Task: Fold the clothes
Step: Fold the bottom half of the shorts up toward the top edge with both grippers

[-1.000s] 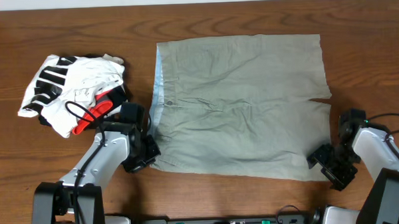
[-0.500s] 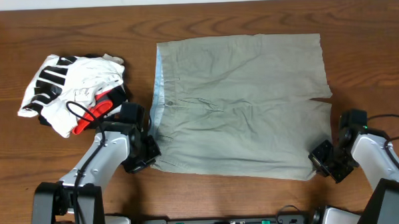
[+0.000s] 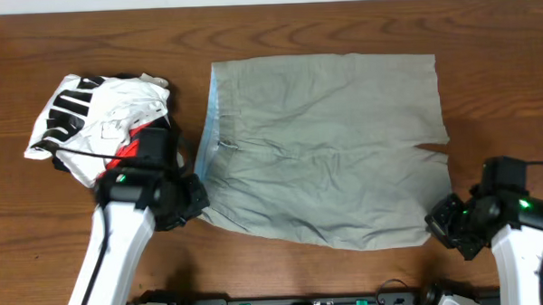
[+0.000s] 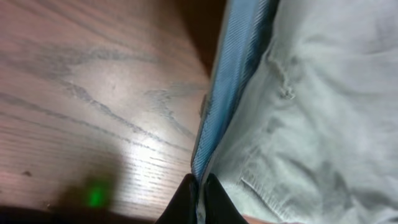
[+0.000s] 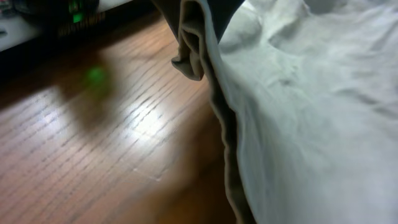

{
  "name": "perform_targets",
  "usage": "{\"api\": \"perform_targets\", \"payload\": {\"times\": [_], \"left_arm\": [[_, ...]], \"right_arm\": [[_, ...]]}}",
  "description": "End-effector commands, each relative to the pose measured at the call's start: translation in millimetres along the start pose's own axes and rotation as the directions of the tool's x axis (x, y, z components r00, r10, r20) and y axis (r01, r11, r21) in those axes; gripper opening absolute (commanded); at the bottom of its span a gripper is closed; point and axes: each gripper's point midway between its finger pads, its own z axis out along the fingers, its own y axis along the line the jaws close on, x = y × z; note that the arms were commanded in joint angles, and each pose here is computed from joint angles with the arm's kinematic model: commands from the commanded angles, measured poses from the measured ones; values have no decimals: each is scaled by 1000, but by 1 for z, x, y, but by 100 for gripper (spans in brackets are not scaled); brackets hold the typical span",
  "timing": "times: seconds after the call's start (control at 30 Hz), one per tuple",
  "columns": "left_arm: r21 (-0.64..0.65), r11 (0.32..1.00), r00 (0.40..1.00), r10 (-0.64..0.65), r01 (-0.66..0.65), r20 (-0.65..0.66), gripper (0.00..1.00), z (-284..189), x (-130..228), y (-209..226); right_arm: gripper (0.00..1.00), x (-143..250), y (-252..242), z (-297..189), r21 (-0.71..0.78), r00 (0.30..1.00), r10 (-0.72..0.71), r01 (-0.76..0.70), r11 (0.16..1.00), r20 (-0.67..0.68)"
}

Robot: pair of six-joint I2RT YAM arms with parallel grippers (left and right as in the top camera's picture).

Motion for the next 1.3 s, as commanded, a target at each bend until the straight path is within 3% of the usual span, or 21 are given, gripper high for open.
{"api": "perform_targets", "payload": {"times": [0.0, 0.17, 0.27, 0.37, 0.63, 0.83, 1.27], "left_arm": [[46, 998, 994, 36, -41, 105, 6, -36, -5, -8], [112, 991, 971, 49, -77, 234, 6, -81, -8, -18], [159, 977, 931, 77, -142, 357, 6, -111, -28, -35], [128, 980, 897, 85, -154, 433, 6, -124, -50, -39], [57, 983, 905, 139, -176, 401, 6, -81, -101, -54], [-2, 986, 894, 153, -168, 421, 6, -44, -147, -60], [-24, 984, 896, 171, -177, 410, 6, 13, -186, -69]], "right_arm": [[1, -4, 16, -35, -72, 996, -59, 63, 995, 64], [1, -4, 34, -82, -119, 984, -128, 142, 983, 122], [1, -16, 47, -99, -143, 975, -138, 164, 976, 173], [1, -36, 62, -102, -163, 967, -143, 179, 970, 212], [1, -103, 129, -69, -322, 957, -184, 251, 913, 226], [1, -152, 198, -53, -525, 920, -237, 375, 764, 312], [1, -165, 254, 11, -606, 926, -261, 377, 700, 274]]}}
